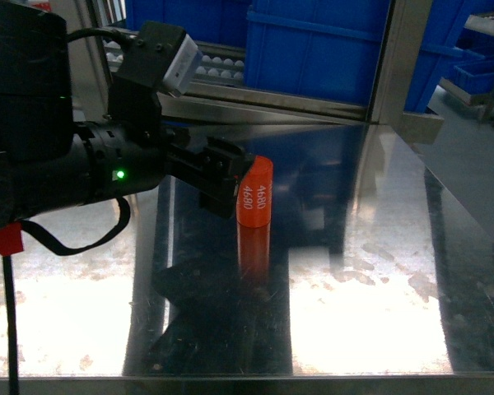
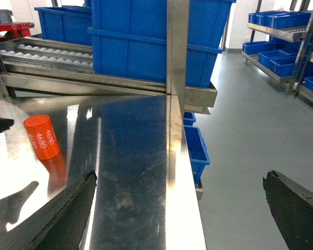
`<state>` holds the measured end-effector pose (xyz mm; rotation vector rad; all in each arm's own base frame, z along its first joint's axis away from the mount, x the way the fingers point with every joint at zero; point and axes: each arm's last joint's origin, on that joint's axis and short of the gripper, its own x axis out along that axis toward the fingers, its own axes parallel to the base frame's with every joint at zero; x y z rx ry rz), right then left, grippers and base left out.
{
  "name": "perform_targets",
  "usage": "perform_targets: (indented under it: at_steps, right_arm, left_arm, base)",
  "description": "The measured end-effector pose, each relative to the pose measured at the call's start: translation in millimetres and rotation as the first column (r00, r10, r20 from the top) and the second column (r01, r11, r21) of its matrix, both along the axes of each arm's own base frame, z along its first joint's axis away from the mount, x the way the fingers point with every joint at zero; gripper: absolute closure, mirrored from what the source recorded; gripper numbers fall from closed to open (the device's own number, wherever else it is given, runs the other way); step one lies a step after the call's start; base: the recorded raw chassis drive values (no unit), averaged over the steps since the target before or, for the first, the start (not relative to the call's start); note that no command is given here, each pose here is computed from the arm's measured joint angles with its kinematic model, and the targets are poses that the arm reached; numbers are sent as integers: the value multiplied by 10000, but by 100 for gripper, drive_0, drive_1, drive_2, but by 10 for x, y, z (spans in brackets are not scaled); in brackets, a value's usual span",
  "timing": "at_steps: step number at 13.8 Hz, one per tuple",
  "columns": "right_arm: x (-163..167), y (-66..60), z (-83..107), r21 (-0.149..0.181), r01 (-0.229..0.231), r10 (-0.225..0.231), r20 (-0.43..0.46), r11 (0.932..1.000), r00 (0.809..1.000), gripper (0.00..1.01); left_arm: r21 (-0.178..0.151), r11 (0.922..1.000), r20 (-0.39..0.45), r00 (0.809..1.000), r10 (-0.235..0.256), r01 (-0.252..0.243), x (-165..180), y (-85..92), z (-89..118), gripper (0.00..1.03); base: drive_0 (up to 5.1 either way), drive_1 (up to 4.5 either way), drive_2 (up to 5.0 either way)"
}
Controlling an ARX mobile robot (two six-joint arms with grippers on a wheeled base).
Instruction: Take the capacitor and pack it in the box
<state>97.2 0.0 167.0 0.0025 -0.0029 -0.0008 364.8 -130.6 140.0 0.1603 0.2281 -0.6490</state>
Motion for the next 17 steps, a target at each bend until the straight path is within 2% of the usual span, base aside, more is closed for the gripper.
perform_targets:
  at_steps: [2,4,8,10,13,14,15,16,17]
  right_arm:
    - [0,0,0,0,-4,4,4,10000,10000,3]
    - [0,0,0,0,0,0,4,10000,10000,3]
    - [0,0,0,0,-4,4,4,10000,10000,3]
    - [0,0,0,0,-4,4,4,10000,10000,3]
    - [0,0,0,0,-4,4,4,10000,10000,3]
    - [0,0,0,0,-4,4,4,10000,10000,3]
    - [0,0,0,0,0,0,4,10000,10000,3]
    - [0,0,0,4,-4,4,4,10000,10000,3]
    - [0,0,0,0,-4,4,4,10000,10000,3]
  left_arm:
    - [151,9982,-207,9981,-573,577,118,-152,-104,5]
    - [187,9976,-362,9971,-667,674,273,-261,-255,5]
    - [259,9996,-473,9988,-136,148,553,-389,-454,5]
    - [322,9992,-1024,9944,265,-233,684,-453,-634,5]
    - [54,9996,-1160,9929,266,-262,704,-518,-631,40]
    - [-84,9990,-1183,9921,427,-440,676,-503,-622,56]
    - [-188,9975,-1303,9893,648,-678,584,-450,-562,58]
    - [-333,9949,-1095,9898,915,-957,443,-354,-388,59]
    - [-646,9864,-123,9885,1507,-1512,239,-205,-38,59]
  base:
    - [0,0,0]
    - [0,0,0]
    - [0,0,0]
    - [0,0,0]
    - [0,0,0]
    - [0,0,0]
    - [0,0,0]
    - [0,0,0]
    - [0,0,0]
